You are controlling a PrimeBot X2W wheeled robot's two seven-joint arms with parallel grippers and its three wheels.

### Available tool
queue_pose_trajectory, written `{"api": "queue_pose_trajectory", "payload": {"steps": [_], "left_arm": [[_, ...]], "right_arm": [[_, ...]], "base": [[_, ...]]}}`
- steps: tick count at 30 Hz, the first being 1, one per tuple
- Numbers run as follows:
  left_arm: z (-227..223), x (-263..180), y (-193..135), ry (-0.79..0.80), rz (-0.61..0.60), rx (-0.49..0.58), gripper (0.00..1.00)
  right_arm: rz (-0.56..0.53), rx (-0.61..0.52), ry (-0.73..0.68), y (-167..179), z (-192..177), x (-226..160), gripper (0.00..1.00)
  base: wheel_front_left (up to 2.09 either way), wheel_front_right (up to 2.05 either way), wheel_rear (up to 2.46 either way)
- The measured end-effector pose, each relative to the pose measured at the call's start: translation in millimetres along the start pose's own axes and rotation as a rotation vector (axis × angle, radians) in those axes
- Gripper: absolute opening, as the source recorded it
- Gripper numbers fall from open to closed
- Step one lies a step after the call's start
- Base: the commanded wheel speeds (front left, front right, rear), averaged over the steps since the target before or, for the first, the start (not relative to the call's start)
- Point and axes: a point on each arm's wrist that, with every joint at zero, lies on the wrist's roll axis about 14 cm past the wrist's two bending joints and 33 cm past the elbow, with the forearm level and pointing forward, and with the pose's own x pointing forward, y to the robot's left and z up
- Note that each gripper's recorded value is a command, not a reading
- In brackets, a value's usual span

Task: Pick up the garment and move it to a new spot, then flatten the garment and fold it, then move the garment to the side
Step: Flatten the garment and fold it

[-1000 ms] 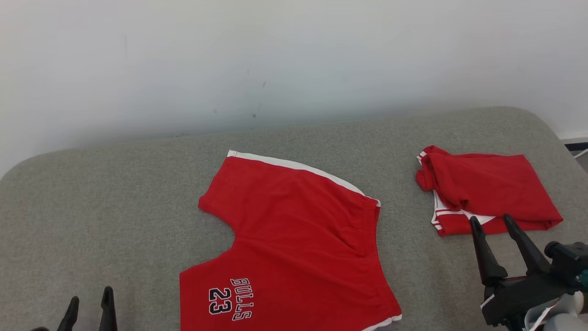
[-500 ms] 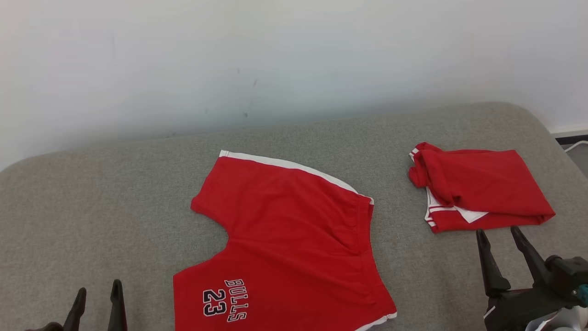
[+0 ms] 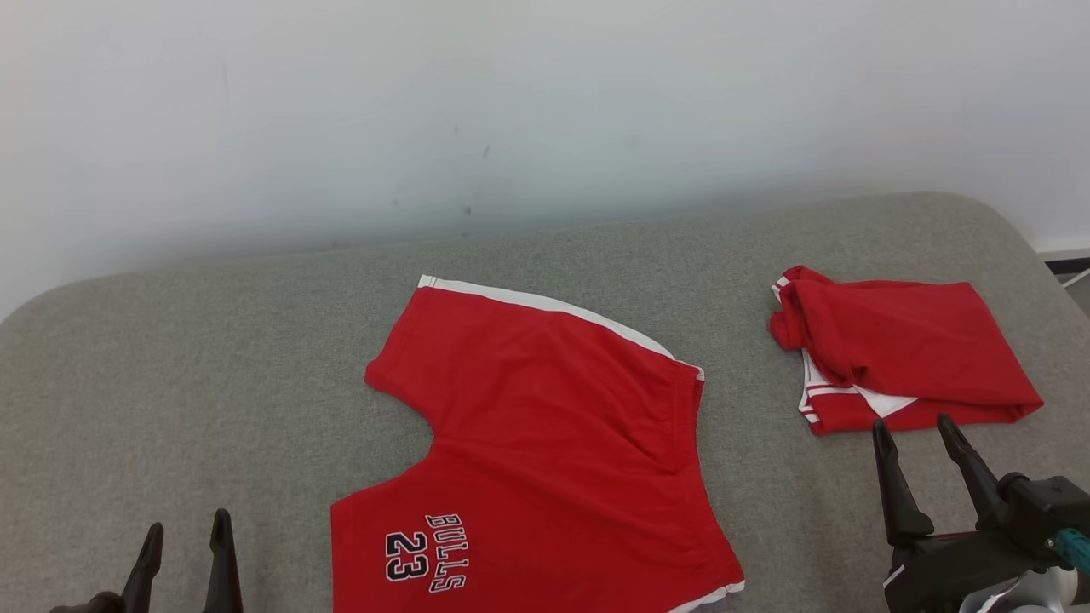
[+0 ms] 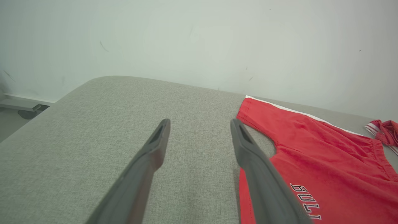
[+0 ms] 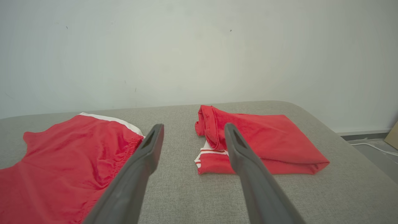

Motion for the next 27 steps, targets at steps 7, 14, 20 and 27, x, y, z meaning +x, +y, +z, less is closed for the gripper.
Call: {"api": "queue_pose_trajectory", "payload": {"steps": [7, 14, 20, 27], "left_arm": [[-1, -1, 0, 0.001, 0.000, 0.013, 1.00], [-3, -5, -6, 0.006, -0.016, 0.018, 1.00], [-9, -10, -16, 0.031, -0.072, 0.023, 1.00], [-32, -24, -43, 0.131, -0.191, 0.022, 1.00]], "right_arm": [[-0.003, 0.004, -0.003, 2, 0, 2, 1.00], [0.002, 0.000, 0.029, 2, -11, -3, 1.00], [0.032, 0.006, 0.061, 10, -22, -4, 1.00], [0.097, 0.015, 0.095, 26, -33, -1, 1.00]], "base": [[0.00, 0.00, 0.00], [0.00, 0.00, 0.00], [0.00, 0.00, 0.00], [0.00, 0.00, 0.00]]}}
